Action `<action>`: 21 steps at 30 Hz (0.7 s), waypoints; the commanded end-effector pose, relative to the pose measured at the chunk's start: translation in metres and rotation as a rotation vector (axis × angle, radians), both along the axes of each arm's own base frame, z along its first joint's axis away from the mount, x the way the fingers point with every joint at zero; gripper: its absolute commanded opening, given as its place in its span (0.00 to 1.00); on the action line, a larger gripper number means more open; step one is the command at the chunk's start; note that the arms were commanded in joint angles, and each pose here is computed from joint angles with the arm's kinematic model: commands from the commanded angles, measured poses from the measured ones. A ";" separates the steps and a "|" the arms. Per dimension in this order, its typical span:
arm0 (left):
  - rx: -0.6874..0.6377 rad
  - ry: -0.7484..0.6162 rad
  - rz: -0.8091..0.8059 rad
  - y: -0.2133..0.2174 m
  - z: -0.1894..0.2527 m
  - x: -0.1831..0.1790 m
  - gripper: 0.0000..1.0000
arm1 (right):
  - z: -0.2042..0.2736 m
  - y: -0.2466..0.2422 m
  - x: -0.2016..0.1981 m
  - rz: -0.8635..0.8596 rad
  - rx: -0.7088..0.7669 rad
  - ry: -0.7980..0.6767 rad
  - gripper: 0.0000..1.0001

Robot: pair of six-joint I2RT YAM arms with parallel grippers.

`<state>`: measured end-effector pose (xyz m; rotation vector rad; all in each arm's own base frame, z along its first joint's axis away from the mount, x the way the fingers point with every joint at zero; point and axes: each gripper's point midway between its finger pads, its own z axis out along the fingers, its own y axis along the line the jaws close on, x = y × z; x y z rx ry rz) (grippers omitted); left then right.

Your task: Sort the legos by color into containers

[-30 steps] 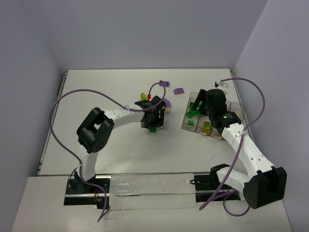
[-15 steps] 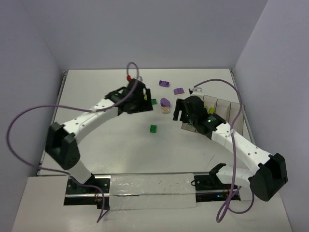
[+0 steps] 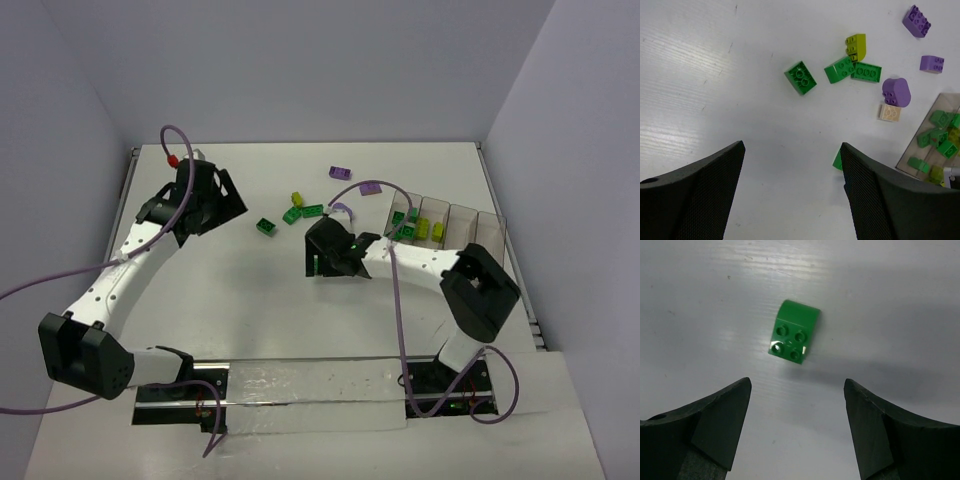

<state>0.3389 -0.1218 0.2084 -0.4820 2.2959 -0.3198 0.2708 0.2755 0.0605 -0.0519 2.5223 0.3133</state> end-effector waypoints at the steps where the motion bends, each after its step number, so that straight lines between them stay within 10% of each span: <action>1: -0.008 0.013 -0.015 -0.001 -0.004 -0.004 0.85 | 0.004 0.030 0.016 -0.040 0.052 -0.022 0.81; 8: -0.016 0.020 -0.025 -0.002 -0.010 -0.007 0.85 | -0.023 0.035 0.025 -0.056 -0.028 0.000 0.71; 16: -0.017 0.029 -0.031 -0.003 -0.015 -0.007 0.84 | -0.009 0.032 0.036 -0.082 -0.051 -0.050 0.25; 21: -0.008 0.038 -0.027 -0.001 -0.020 -0.009 0.84 | 0.046 0.015 0.051 -0.088 -0.053 -0.183 0.16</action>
